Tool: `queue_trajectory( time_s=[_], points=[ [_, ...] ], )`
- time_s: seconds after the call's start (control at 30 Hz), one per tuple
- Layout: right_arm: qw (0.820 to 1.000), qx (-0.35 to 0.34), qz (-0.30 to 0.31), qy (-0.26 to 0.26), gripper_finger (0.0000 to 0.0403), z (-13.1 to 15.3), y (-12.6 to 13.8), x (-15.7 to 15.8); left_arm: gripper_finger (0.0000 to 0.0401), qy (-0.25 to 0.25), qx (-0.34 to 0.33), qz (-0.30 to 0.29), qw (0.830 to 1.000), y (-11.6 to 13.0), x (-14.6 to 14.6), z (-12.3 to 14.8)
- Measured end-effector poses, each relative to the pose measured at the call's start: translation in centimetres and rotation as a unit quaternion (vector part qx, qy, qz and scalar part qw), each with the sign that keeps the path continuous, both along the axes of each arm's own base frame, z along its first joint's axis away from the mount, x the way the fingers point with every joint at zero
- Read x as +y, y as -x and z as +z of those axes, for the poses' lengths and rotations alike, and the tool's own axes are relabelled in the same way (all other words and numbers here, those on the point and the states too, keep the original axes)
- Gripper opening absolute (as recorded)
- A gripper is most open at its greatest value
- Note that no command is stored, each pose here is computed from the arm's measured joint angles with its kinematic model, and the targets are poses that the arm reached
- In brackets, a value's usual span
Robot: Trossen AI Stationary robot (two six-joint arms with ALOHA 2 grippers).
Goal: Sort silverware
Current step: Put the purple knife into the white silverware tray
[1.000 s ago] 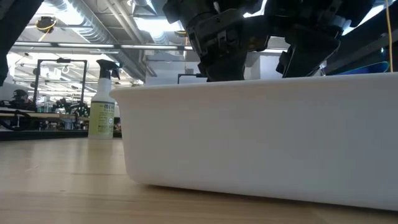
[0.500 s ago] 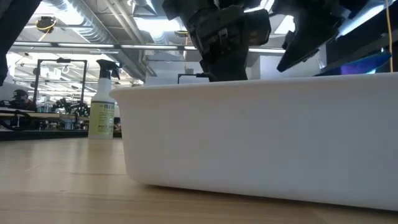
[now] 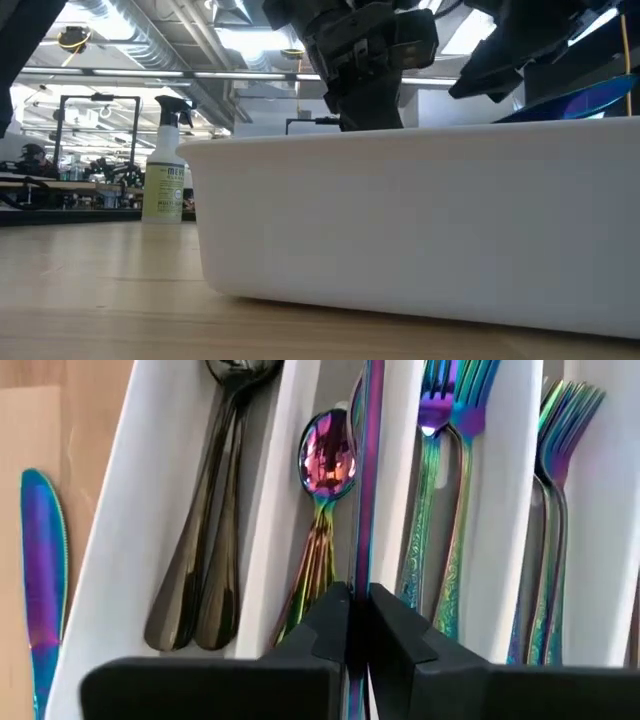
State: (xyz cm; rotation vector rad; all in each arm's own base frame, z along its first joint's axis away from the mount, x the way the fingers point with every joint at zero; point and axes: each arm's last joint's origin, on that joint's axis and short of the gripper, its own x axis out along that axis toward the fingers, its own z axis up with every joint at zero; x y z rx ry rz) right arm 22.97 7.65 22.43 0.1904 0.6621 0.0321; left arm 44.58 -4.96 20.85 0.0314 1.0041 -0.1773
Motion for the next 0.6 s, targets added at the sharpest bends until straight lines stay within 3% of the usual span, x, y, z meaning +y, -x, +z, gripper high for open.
queue_trajectory(
  time_s=[0.13,0.27,0.4,0.6],
  points=[
    [1.000,0.016,0.002,0.025,0.0216,-0.8,-0.2,0.4,0.0005,0.004,-0.012,-0.011,1.000,-0.3,-0.1,0.5],
    [0.999,0.039,0.006,0.027,0.0234,-1.9,-0.6,0.6,0.0005,0.006,-0.020,-0.016,1.000,-0.4,-0.1,0.7],
    [0.998,0.054,0.002,0.020,0.0218,-2.5,-0.9,0.8,0.0005,0.007,-0.026,-0.017,0.999,-0.4,-0.1,0.9],
    [0.998,0.061,0.001,0.023,0.0163,-2.8,-1.0,0.8,0.0005,0.007,-0.027,-0.017,0.999,-0.4,-0.1,1.0]
  ],
)
